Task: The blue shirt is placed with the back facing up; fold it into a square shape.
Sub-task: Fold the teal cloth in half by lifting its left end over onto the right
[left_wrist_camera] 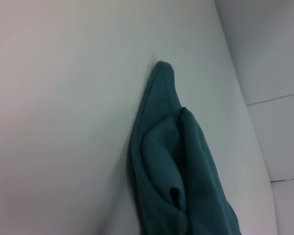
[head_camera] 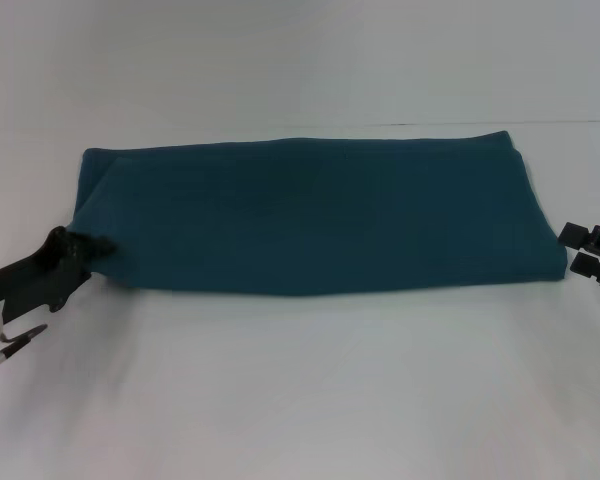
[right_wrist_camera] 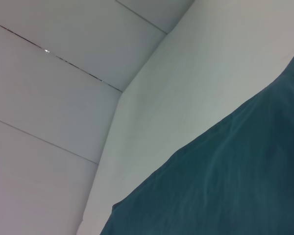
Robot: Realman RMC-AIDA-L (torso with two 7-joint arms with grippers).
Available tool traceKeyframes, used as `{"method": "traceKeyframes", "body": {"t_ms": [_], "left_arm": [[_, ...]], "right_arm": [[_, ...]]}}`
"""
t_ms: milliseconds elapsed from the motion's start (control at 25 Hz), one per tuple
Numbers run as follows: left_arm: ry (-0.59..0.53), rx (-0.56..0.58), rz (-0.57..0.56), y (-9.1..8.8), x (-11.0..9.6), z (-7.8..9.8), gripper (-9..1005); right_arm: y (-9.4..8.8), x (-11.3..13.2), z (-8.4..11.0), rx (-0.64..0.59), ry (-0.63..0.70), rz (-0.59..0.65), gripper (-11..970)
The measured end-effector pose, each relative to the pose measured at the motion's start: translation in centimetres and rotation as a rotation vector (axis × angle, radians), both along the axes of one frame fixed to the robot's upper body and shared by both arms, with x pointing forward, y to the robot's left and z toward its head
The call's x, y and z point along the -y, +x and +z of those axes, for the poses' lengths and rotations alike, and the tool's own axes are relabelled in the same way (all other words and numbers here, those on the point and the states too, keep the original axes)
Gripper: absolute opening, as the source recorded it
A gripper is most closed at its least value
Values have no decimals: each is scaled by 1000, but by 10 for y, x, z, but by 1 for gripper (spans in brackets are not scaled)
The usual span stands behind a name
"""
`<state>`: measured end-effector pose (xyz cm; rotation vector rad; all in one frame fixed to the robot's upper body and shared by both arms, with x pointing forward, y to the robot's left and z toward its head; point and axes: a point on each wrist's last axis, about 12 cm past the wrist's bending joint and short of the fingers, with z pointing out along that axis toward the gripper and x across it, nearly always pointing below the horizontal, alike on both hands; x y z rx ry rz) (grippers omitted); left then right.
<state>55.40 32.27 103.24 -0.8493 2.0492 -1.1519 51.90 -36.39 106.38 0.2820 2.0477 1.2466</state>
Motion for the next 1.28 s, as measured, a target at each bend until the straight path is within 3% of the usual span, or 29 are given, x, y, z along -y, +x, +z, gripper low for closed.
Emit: {"method": "traceKeyframes", "body": {"t_ms": [200, 400, 1280], "left_arm": [[8, 5, -3, -1, -1, 0, 86], [30, 28, -22, -3, -4, 2, 3], [171, 31, 149, -32, -77, 8, 11]], "right_arm": [[0, 0, 0, -1, 1, -1, 867], [-1, 0, 0, -3, 3, -2, 867], [-2, 2, -2, -37, 28, -24, 868]]}}
